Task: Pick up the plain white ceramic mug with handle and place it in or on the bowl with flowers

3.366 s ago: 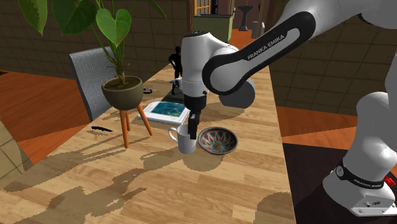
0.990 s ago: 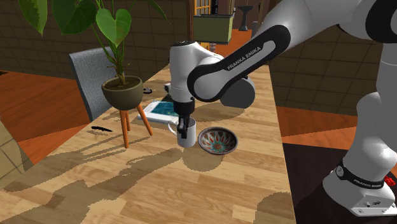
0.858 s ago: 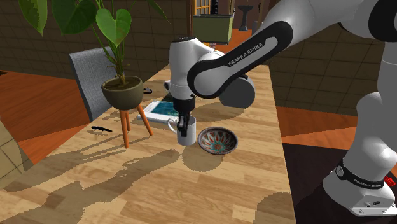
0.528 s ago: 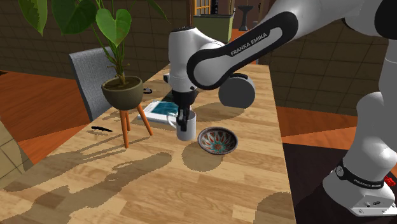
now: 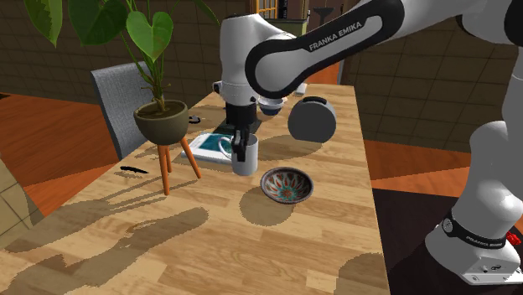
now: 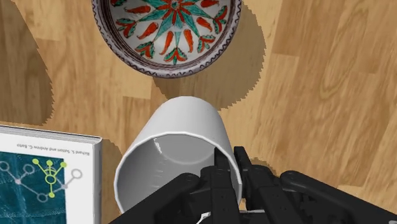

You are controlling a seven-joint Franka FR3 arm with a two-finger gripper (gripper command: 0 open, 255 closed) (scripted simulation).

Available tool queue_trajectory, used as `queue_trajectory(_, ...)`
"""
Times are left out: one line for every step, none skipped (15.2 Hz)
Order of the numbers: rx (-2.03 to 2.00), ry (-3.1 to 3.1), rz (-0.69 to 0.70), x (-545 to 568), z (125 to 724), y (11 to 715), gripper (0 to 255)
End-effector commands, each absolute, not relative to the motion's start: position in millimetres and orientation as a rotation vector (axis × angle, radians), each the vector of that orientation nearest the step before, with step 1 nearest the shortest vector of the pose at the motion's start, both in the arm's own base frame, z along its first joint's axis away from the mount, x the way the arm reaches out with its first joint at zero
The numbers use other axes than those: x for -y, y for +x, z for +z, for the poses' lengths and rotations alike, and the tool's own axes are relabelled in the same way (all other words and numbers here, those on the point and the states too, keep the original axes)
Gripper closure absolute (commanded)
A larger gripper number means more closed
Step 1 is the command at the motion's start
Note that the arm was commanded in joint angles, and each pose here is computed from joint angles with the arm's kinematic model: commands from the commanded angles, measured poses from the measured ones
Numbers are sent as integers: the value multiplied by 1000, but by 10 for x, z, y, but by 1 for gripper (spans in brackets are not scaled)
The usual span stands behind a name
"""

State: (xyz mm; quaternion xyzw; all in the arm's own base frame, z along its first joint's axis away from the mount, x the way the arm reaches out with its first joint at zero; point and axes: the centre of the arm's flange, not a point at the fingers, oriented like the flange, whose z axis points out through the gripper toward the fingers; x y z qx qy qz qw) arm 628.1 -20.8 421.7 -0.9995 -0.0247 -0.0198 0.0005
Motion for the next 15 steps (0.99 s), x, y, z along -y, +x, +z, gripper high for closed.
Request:
queue_trajectory(78,-3139,-62,252,4312,6158,255)
queue_trajectory(78,-3139,-62,285,4341,6034,255)
queue_trajectory(78,-3139,-62,318,4370,5909,255)
queue_trajectory(78,-3139,-62,351,4400,5785,255)
queue_trajectory(78,-3139,-62,385,4429,5661,255)
queue_trajectory(78,-3139,-62,418,4459,5536,255)
queue_trajectory(78,-3139,-62,451,4488,5412,255)
queue_trajectory(78,-3139,-62,484,4517,5288,255)
queue_trajectory(78,-3139,-62,508,4538,5199,255)
queue_trajectory(78,-3139,-62,508,4485,5199,255)
queue_trajectory(78,-3139,-62,508,4433,5199,255)
queue_trajectory(78,-3139,-62,508,4380,5198,255)
queue_trajectory(78,-3139,-62,508,4327,5199,255)
queue_trajectory(78,-3139,-62,508,4274,5199,255)
queue_trajectory(78,-3139,-62,508,4221,5199,255)
